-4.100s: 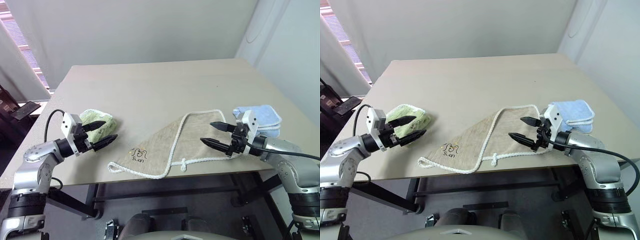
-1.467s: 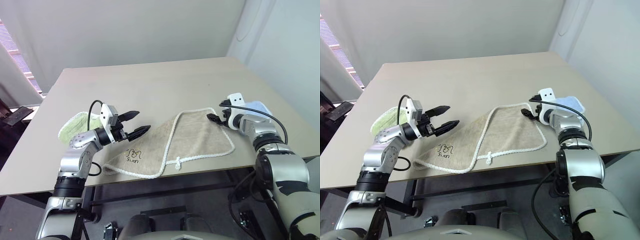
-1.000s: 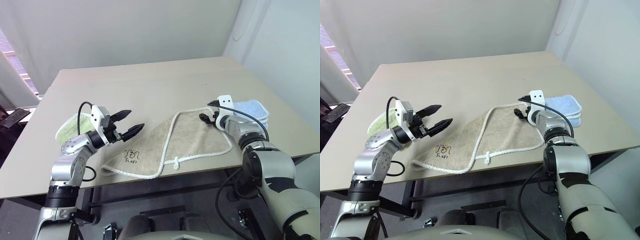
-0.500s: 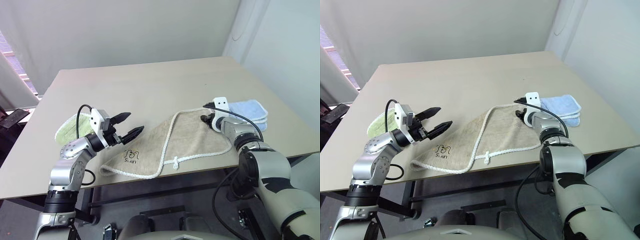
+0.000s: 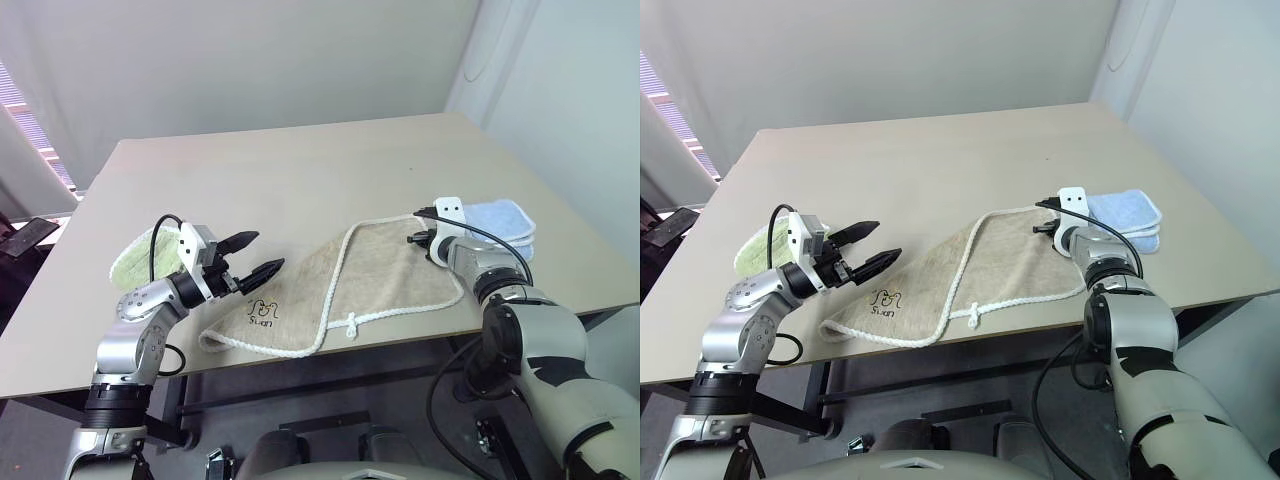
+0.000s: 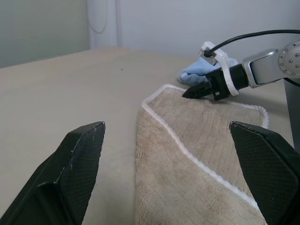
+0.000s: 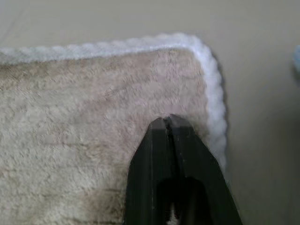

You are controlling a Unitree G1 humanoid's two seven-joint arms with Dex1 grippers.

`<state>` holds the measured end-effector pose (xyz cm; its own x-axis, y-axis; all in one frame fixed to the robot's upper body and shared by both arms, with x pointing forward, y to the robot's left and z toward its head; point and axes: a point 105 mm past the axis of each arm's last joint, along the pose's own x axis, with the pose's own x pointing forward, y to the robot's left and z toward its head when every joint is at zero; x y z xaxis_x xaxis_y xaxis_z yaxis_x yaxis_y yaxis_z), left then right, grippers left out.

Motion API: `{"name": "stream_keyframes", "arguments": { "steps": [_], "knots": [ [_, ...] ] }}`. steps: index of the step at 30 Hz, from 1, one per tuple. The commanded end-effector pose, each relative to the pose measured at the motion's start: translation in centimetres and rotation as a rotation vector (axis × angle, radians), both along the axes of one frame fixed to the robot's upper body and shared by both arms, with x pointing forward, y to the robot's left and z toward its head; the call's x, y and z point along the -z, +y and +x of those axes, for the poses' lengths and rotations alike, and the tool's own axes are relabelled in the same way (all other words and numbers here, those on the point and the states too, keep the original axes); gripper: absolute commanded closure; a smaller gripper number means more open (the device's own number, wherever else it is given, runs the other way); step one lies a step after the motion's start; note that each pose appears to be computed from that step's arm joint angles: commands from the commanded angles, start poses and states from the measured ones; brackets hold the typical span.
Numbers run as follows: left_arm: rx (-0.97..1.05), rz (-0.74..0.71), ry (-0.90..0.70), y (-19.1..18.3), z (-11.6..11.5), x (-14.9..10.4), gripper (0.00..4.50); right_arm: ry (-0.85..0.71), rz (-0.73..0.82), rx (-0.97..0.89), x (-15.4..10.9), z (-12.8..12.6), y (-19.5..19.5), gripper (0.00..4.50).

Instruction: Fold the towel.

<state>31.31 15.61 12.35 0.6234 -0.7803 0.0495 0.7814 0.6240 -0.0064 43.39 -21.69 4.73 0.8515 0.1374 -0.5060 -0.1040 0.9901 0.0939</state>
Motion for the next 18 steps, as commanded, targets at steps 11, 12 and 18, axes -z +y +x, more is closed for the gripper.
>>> {"name": "stream_keyframes", "arguments": {
  "steps": [11,12,18],
  "knots": [
    [0.011,0.016,-0.068,0.1,0.4,-1.6,0.00,-0.013,-0.048,-0.061,-0.2,0.4,1.7,1.09],
    [0.010,0.018,-0.072,0.0,0.4,-1.6,0.00,0.009,-0.067,-0.060,0.4,0.2,1.7,1.09],
    [0.000,0.017,-0.082,0.1,0.4,-2.0,0.00,0.078,-0.156,-0.090,1.9,-0.6,1.8,1.49]
  ]
}}
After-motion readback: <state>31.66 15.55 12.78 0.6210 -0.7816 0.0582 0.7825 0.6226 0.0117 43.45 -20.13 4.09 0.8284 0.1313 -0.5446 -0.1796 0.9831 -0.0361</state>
